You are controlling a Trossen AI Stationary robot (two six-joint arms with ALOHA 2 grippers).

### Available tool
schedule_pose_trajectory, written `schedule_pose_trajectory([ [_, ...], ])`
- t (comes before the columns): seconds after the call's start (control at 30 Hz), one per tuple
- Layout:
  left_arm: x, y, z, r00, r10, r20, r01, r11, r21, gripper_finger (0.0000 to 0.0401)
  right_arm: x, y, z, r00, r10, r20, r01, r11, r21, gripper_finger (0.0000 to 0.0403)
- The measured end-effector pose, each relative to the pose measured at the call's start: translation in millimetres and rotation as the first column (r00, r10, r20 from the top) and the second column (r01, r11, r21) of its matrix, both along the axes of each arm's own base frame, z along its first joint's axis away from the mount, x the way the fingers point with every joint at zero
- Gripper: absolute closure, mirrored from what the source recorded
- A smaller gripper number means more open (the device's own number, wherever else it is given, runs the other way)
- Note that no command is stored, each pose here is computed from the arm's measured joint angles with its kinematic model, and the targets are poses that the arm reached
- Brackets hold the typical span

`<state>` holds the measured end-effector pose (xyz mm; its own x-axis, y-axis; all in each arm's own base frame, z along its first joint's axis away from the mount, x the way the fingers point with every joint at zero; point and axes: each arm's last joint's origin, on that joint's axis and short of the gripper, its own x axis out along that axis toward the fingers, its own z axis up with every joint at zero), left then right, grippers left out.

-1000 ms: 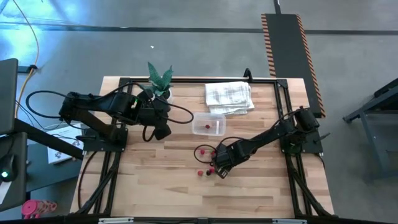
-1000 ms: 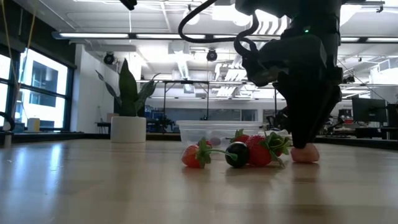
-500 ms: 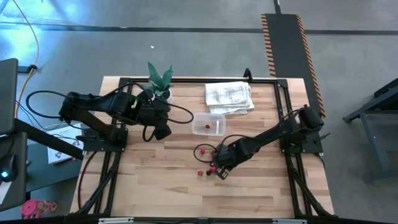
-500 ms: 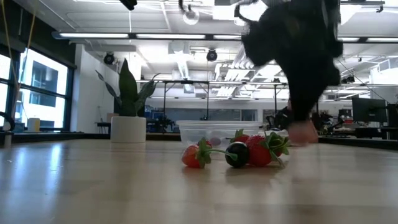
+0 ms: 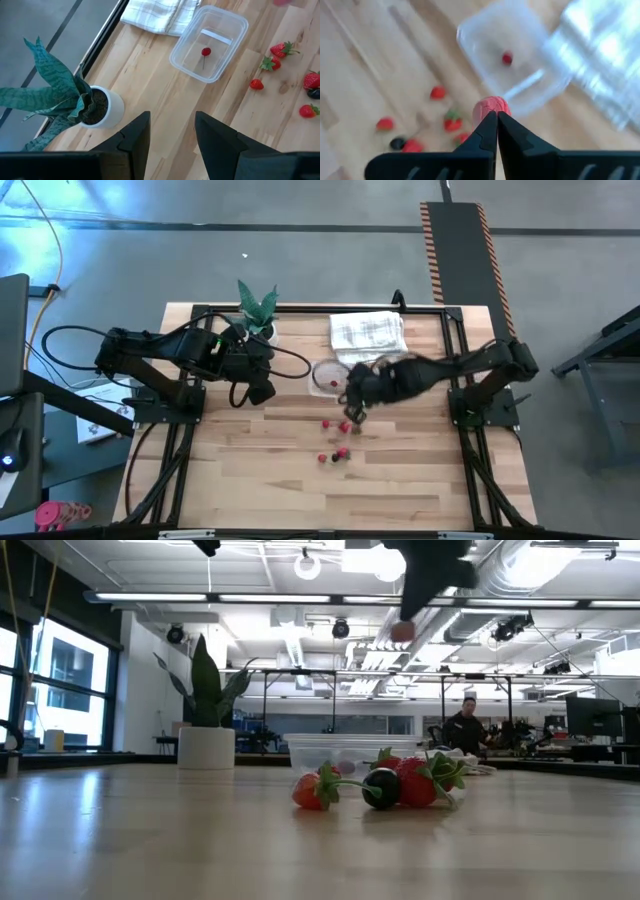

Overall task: Pick and placing Produce into tupperware
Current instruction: Put the peach into the transparent bin

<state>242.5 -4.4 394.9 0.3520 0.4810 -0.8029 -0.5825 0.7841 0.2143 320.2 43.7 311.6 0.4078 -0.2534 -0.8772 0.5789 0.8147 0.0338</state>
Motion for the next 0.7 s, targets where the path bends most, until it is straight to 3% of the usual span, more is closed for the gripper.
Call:
schedule_pose_trajectory([
  [0.23, 0, 0, 0, 1.000, 0.007, 0.004, -0.007, 1.000, -0.006, 0.0255, 15, -44, -1, 0.997, 0.063, 0.041, -0.062, 0.998, -0.030, 0.0402],
  [0.47, 0, 0, 0, 1.000, 0.011, 0.007, -0.011, 1.000, -0.009, 0.0255, 13, -61, -47, 0.998, 0.056, 0.011, -0.056, 0.998, 0.013, 0.0403],
  [0.7, 0, 0, 0, 1.000, 0.020, 0.012, -0.020, 1.000, -0.013, 0.0255, 10, -66, -97, 0.996, 0.015, 0.083, -0.020, 0.998, 0.054, 0.0403],
])
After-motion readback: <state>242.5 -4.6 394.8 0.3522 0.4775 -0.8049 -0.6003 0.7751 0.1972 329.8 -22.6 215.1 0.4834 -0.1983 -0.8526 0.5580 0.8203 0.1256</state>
